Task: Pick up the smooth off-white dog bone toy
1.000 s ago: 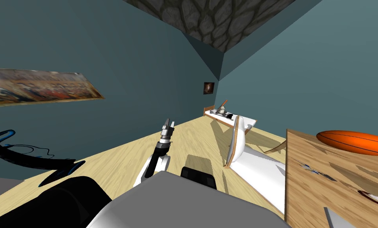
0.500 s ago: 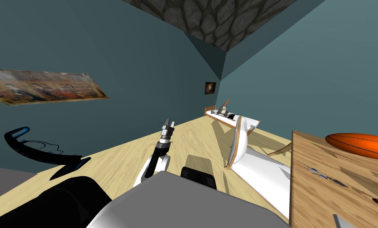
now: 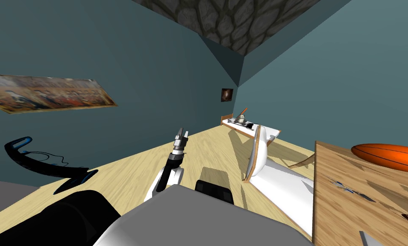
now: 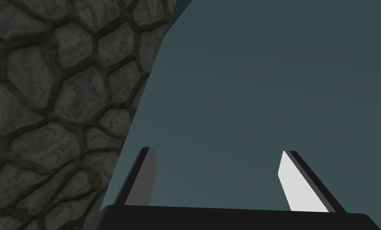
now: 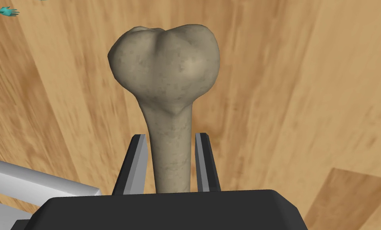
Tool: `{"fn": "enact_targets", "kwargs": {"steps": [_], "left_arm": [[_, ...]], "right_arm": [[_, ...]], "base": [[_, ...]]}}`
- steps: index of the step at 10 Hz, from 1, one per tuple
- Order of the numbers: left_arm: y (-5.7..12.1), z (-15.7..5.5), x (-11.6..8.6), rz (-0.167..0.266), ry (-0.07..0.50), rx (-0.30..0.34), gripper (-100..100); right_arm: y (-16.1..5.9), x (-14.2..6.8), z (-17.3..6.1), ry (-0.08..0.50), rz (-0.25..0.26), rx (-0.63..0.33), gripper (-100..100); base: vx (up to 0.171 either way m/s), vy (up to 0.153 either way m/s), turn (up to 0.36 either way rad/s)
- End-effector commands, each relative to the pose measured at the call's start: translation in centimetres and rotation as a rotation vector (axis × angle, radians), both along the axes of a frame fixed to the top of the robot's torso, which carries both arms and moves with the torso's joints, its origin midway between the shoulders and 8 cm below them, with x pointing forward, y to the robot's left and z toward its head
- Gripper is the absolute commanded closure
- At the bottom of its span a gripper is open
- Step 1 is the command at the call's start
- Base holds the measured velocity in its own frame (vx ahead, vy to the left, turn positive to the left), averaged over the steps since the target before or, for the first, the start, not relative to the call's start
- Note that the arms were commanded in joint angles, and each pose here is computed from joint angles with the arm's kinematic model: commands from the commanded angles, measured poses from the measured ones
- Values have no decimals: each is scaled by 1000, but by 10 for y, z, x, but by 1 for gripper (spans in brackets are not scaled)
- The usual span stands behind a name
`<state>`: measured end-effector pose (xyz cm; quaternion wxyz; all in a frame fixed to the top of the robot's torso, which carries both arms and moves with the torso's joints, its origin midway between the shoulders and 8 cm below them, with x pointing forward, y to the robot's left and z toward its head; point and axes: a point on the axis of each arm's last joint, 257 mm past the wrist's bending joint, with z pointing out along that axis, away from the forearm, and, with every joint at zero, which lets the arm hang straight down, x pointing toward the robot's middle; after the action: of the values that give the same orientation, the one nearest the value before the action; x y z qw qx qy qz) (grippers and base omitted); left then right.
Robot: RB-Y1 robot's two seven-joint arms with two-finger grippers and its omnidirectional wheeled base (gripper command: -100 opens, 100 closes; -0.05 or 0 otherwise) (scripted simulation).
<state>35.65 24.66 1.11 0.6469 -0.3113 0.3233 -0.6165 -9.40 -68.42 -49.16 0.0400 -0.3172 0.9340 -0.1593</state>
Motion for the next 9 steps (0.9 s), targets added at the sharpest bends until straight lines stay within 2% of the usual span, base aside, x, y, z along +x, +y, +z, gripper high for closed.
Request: {"fn": "enact_targets", "kwargs": {"steps": [1, 2, 5, 6, 7, 8, 9], "left_arm": [[0, 0, 0, 0, 0, 0, 0], [0, 0, 0, 0, 0, 0, 0], [0, 0, 0, 0, 0, 0, 0], [0, 0, 0, 0, 0, 0, 0], [0, 0, 0, 0, 0, 0, 0], [0, 0, 0, 0, 0, 0, 0], [0, 0, 0, 0, 0, 0, 0]], "right_arm": [[0, 0, 0, 0, 0, 0, 0], [-1, 4, 2, 9, 12, 1, 100], [-5, 10, 8, 32, 42, -9, 100], [0, 19, 5, 18, 41, 6, 100], [-4, 18, 10, 36, 58, -9, 100], [2, 27, 7, 22, 58, 6, 100], [2, 27, 7, 21, 53, 6, 100]], "base": [[0, 0, 0], [6, -9, -112], [8, -16, -110], [4, -10, -65], [8, -11, -92], [5, -9, -62], [0, 0, 0]]}}
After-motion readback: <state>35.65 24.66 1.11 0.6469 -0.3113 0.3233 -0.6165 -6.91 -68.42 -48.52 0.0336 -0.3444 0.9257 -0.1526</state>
